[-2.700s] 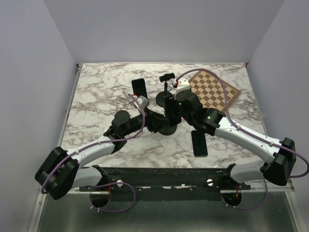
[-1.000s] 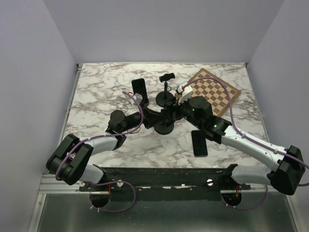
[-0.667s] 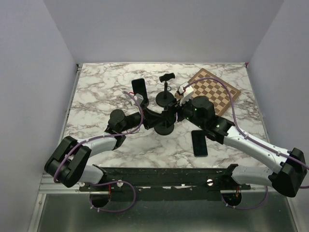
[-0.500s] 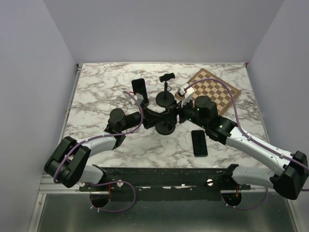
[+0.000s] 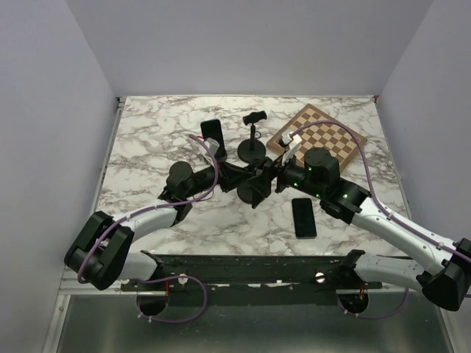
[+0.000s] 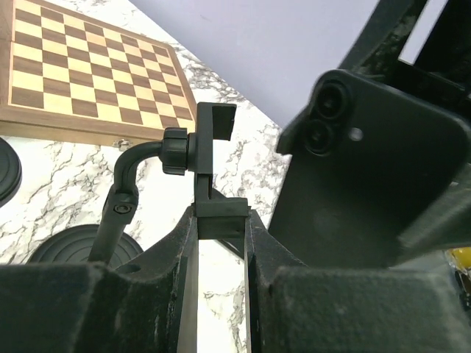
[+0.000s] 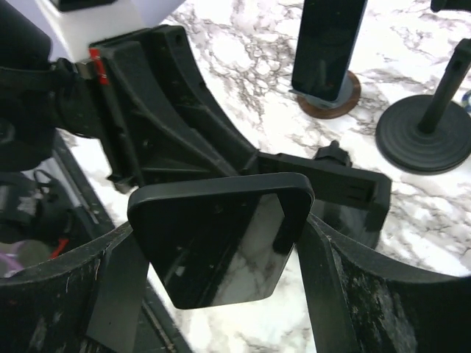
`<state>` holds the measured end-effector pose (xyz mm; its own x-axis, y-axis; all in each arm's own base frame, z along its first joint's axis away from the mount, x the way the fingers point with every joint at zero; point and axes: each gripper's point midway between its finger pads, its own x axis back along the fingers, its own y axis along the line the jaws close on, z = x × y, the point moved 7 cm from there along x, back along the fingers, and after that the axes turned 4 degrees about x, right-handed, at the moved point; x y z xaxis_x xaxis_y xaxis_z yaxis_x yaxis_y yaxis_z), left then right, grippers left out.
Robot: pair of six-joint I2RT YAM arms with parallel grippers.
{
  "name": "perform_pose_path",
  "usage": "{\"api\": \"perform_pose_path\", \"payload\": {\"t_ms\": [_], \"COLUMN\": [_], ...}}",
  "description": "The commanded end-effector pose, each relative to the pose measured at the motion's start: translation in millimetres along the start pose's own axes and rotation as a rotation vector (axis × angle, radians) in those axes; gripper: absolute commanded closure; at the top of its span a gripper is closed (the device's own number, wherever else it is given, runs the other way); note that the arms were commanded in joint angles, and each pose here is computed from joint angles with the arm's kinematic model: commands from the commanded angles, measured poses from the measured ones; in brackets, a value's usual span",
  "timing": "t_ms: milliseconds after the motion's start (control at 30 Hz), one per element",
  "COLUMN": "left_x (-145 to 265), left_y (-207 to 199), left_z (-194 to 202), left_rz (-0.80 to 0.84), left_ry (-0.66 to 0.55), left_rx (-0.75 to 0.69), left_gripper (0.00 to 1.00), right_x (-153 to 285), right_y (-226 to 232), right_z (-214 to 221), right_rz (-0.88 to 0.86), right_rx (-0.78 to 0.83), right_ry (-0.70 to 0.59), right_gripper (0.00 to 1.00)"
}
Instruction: Remove the phone from the phone stand
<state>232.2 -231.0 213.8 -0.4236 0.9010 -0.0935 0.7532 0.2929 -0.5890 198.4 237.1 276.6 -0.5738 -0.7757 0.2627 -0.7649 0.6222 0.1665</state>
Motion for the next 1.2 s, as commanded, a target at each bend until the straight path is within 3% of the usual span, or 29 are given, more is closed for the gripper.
{"api": "perform_pose_path", "payload": {"t_ms": [0, 133, 233, 467, 667, 1167], "left_x": [-1.8, 2.2, 4.8, 18.9, 48.9, 147.0], "left_y": [10.7, 7.9, 7.2, 7.3, 3.5, 5.8], "left_z": [5.0, 0.9, -0.9, -4.3, -9.0, -23.8], "left_rz": [-0.148, -0.175, -0.2, -0.253, -0.414, -0.833], "left_ry": [0.044, 0.036, 0.055, 0.068, 0.0, -0.382], "left_rx": [0.047, 0.027, 0.014, 0.007, 0.003, -0.118], "left_gripper": [1.0, 0.97, 0.91, 0.96, 1.0, 1.0], "right_x": [25.4, 52.1, 72.9, 86.3, 60.6, 3.0], "right_y": [15.8, -17.7, -27.9, -22.4, -23.2, -32.7], "right_z": [-45.0, -37.9, -12.1, 27.7, 59.5, 117.3], "right_rz": [-0.018, 0.385, 0.53, 0.546, 0.553, 0.537], "right_rx": [-0.159, -0.226, -0.244, -0.356, -0.374, -0.313], "right_ry": [-0.095, 0.052, 0.179, 0.312, 0.498, 0.792], "right_gripper": [1.0, 1.0, 1.0, 1.0, 1.0, 0.99]}}
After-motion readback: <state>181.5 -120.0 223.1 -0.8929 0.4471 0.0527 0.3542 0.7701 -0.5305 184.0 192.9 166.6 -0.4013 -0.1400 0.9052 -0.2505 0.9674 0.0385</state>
